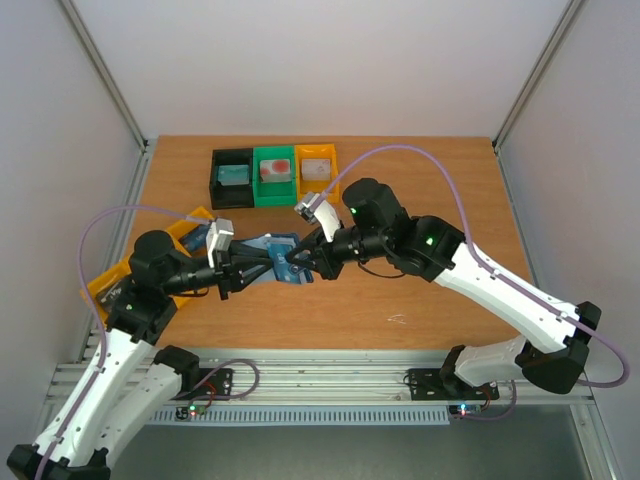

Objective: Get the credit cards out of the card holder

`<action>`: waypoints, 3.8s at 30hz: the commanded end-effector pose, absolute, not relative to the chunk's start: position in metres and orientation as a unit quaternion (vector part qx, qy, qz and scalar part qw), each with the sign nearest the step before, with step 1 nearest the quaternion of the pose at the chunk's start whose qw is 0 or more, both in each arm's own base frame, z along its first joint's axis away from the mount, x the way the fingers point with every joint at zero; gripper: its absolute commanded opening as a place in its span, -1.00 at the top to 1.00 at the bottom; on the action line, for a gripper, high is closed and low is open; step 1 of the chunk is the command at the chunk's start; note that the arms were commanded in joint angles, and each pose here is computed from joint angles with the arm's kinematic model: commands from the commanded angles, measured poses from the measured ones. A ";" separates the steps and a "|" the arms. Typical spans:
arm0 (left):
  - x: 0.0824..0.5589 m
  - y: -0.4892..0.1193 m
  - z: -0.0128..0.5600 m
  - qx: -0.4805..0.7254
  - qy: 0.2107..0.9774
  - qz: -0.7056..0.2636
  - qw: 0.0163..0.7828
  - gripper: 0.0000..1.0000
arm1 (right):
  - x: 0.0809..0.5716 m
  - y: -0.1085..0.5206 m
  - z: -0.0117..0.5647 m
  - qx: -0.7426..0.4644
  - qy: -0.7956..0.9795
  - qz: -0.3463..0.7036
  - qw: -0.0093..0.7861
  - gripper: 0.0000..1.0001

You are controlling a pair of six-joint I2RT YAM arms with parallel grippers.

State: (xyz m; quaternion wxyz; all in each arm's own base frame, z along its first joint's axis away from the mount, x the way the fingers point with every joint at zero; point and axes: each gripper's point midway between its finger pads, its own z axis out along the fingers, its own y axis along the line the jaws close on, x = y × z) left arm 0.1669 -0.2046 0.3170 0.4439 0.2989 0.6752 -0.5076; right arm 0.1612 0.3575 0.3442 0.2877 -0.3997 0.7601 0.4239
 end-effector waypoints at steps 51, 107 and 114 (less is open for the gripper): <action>0.135 -0.205 0.391 0.370 0.572 -0.553 0.479 0.99 | 0.180 0.363 0.374 -0.372 0.684 0.525 0.344 0.47; 0.156 -0.198 0.357 0.317 0.618 -0.555 0.457 0.42 | 0.147 0.342 0.398 -0.425 0.636 0.574 0.294 0.98; 0.153 -0.201 0.356 0.332 0.611 -0.558 0.452 0.81 | 0.143 0.344 0.402 -0.433 0.624 0.582 0.292 0.98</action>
